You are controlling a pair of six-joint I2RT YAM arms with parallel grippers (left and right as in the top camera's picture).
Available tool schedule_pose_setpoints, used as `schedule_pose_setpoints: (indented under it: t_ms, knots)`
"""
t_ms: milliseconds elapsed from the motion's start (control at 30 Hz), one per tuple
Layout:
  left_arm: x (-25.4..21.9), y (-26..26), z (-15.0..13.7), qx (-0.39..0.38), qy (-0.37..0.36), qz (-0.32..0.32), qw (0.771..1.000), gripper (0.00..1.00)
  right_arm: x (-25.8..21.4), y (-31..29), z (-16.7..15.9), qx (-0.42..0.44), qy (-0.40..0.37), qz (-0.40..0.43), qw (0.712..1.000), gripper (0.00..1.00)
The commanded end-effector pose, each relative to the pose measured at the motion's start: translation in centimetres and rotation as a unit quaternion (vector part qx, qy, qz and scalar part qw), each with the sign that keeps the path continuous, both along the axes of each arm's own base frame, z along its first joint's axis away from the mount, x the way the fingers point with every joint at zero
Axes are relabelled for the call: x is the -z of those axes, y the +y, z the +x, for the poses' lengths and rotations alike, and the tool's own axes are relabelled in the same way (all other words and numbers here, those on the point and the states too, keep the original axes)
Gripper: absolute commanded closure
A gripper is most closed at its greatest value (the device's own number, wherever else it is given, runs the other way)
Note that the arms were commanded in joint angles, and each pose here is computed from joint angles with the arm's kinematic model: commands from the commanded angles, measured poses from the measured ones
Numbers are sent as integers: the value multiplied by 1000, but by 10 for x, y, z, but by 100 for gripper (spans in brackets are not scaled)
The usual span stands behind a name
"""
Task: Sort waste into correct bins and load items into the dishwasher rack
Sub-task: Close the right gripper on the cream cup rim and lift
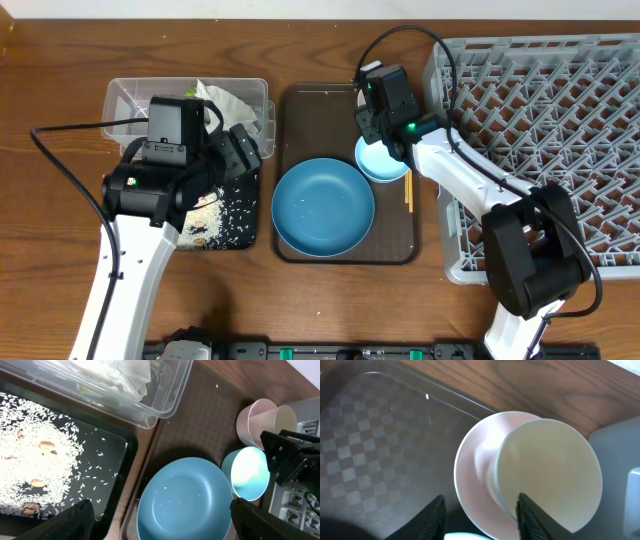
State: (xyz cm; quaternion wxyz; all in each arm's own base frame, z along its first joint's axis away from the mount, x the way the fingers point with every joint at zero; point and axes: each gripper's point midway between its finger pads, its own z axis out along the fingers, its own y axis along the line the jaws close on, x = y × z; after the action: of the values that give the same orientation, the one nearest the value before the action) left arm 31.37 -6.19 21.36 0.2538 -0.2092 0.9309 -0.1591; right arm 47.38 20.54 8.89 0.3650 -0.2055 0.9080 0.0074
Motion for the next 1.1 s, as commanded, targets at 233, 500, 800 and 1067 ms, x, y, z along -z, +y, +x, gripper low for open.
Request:
schedule_pose_setpoints:
  t_ms: [233, 500, 800, 1067]
  knots:
    - [-7, 2, 4, -1, -9, 3, 1000, 10, 7, -8, -2, -7, 12, -17, 1000, 63]
    - [-7, 2, 4, -1, -9, 3, 1000, 10, 6, -12, 1, -4, 5, -21, 1000, 64]
    - [-7, 2, 4, -1, -9, 3, 1000, 10, 8, -19, 2, 2, 8, -23, 1000, 72]
    - [-7, 2, 4, -1, -8, 3, 1000, 10, 8, -26, 5, 10, 9, -23, 1000, 72]
